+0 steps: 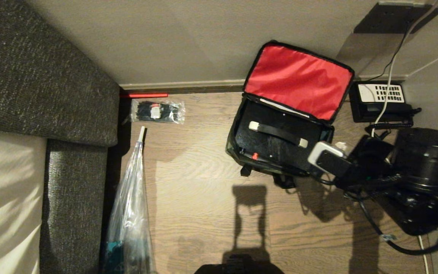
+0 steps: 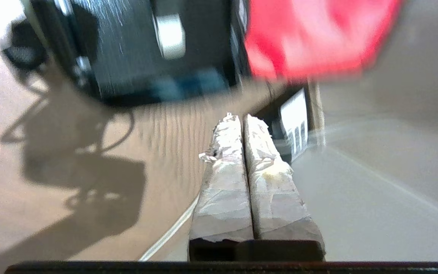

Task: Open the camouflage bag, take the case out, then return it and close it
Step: Close the top of the storage box

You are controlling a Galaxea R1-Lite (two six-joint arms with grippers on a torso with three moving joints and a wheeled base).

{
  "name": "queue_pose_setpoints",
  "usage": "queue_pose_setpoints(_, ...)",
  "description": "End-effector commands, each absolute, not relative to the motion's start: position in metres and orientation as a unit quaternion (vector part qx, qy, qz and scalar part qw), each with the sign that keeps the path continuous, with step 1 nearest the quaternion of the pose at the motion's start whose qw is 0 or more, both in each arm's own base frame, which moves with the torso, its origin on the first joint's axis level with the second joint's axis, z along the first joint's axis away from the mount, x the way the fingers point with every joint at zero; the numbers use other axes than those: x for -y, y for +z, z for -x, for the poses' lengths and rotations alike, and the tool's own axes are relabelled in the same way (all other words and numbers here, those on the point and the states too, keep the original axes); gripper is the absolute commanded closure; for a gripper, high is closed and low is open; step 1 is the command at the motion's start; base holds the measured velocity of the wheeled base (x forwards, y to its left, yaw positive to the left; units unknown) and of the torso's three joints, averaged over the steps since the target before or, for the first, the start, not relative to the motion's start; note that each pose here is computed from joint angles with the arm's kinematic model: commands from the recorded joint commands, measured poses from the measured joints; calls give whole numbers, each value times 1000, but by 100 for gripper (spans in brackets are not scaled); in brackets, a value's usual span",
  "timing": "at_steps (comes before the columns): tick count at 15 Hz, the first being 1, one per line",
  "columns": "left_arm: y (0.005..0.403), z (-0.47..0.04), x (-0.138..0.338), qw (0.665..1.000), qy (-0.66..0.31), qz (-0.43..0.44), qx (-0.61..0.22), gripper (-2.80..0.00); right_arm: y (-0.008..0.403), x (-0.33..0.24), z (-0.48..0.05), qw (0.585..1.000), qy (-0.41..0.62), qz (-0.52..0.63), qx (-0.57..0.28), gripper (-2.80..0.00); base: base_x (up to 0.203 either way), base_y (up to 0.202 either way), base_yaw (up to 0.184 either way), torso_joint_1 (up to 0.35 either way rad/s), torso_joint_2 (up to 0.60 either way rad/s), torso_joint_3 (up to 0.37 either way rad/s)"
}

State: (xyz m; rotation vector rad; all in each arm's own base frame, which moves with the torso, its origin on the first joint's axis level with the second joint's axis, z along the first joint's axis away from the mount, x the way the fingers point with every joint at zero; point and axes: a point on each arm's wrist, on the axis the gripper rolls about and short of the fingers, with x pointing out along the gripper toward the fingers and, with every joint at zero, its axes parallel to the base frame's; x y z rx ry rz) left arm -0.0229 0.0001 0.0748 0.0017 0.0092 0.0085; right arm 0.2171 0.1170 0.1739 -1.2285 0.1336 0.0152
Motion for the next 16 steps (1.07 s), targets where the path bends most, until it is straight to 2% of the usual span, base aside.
queue_pose_setpoints(1,75,23,0,1000,5,-1,-4,0,200,-82,-162,849,-16,525,-54,0,0,0,0,0,0,0)
queue_pose_setpoints(3,75,23,0,1000,5,-1,-4,0,193,-62,-132,887,-3,451,-99,0,0,0,0,0,0,0)
queue_pose_setpoints(6,75,23,0,1000,5,-1,-4,0,189,-38,-94,910,-11,388,-144,0,0,0,0,0,0,0)
queue_pose_setpoints(8,75,23,0,1000,5,-1,-4,0,188,-32,-83,948,39,278,-152,0,0,0,0,0,0,0)
queue_pose_setpoints(12,75,23,0,1000,5,-1,-4,0,188,-21,-58,948,135,182,-222,0,0,0,0,0,0,0)
queue_pose_setpoints(15,75,23,0,1000,5,-1,-4,0,209,-20,-52,946,148,7,-290,0,0,0,0,0,0,0)
queue_pose_setpoints(16,75,23,0,1000,5,-1,-4,0,216,-20,-50,930,140,-65,-334,0,0,0,0,0,0,0)
